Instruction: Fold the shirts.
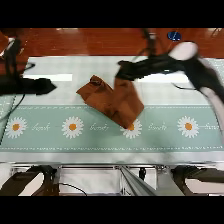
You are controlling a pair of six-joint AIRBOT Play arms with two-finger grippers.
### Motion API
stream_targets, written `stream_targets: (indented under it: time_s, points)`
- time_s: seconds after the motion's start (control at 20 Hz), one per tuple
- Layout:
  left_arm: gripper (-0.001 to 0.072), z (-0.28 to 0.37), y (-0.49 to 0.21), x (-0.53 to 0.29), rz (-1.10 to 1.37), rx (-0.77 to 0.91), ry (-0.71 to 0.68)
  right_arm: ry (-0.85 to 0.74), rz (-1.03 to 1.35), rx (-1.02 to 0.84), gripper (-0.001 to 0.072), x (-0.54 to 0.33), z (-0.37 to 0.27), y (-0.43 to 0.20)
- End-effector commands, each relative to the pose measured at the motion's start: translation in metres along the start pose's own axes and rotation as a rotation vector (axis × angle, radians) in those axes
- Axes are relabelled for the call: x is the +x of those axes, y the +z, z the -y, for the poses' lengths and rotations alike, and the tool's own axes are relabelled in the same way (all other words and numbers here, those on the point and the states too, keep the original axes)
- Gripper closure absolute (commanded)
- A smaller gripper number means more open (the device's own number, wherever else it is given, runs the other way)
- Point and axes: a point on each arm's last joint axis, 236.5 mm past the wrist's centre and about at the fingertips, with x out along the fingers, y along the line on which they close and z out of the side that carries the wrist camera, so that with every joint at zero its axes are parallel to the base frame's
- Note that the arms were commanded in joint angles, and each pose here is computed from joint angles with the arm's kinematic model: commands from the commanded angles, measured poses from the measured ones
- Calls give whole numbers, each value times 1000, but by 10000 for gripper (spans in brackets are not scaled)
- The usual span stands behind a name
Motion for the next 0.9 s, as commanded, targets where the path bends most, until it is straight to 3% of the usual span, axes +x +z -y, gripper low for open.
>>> stream_targets:
  time_s: [0.0,0.2,0.25,0.3,0.35,0.5,0.65,0.75,0.85]
  points:
    - [690,-21,-42,1,49,-52,41,24,-87,35,684,88,6,2]
    - [690,-25,-44,14,59,-110,27,40,-143,64,684,135,4,-10]
    - [691,-26,-43,17,59,-115,28,43,-143,71,654,143,4,-11]
    - [690,-27,-42,20,60,-124,25,61,-146,79,448,150,-1,-13]
    - [690,-27,-41,23,59,-136,21,79,-148,59,300,155,-8,-15]
    - [690,-28,-42,34,35,-171,6,75,-95,53,296,135,-4,7]
    - [690,-30,-46,37,15,-176,7,45,-142,34,300,44,11,24]
    - [690,-28,-50,38,-3,-176,3,-110,-186,-29,300,-37,37,21]
    - [691,-27,-54,37,-20,-175,0,-425,-173,-72,300,-129,83,10]
